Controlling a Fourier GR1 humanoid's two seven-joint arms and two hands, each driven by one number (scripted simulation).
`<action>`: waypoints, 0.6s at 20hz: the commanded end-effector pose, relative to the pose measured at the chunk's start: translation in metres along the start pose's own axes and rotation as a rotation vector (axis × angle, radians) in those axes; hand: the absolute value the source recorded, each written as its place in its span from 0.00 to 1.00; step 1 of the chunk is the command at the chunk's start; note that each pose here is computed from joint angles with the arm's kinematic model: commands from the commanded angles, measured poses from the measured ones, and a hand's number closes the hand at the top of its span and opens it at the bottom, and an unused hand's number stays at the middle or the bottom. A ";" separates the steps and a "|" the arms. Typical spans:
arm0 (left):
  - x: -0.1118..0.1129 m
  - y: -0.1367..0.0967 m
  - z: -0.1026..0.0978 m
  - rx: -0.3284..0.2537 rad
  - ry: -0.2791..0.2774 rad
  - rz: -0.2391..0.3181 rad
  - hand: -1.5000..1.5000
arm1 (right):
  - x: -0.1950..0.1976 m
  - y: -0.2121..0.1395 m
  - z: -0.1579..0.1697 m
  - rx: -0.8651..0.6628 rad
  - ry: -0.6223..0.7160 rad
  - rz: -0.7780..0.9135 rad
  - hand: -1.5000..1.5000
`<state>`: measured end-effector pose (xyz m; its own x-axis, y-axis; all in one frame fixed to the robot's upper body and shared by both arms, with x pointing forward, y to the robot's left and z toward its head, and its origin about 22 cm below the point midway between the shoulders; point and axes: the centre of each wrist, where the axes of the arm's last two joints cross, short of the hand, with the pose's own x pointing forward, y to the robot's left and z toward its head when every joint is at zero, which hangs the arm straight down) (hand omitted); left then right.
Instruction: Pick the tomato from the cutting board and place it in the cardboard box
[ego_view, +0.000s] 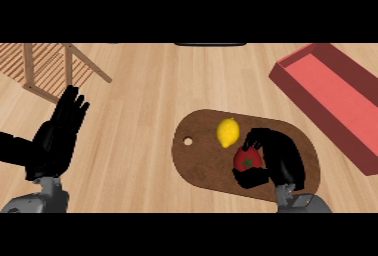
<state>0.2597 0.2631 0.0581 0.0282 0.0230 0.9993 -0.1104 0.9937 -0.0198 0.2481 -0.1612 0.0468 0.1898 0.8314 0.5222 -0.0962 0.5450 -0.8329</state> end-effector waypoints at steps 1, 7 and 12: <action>0.001 -0.006 -0.006 -0.017 -0.001 0.007 0.50 | 0.029 0.011 0.021 0.116 -0.353 0.226 1.00; -0.001 -0.003 0.003 0.001 -0.006 0.009 0.50 | 0.058 0.010 0.068 0.152 -0.714 0.395 1.00; 0.005 -0.007 -0.010 0.022 -0.016 -0.003 0.50 | 0.063 -0.020 0.113 0.109 -0.807 0.433 1.00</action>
<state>0.2628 0.2559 0.0559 0.0258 0.0220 0.9994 -0.1187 0.9928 -0.0188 0.1774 -0.1052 0.0932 -0.5541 0.8054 0.2103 -0.1430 0.1568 -0.9772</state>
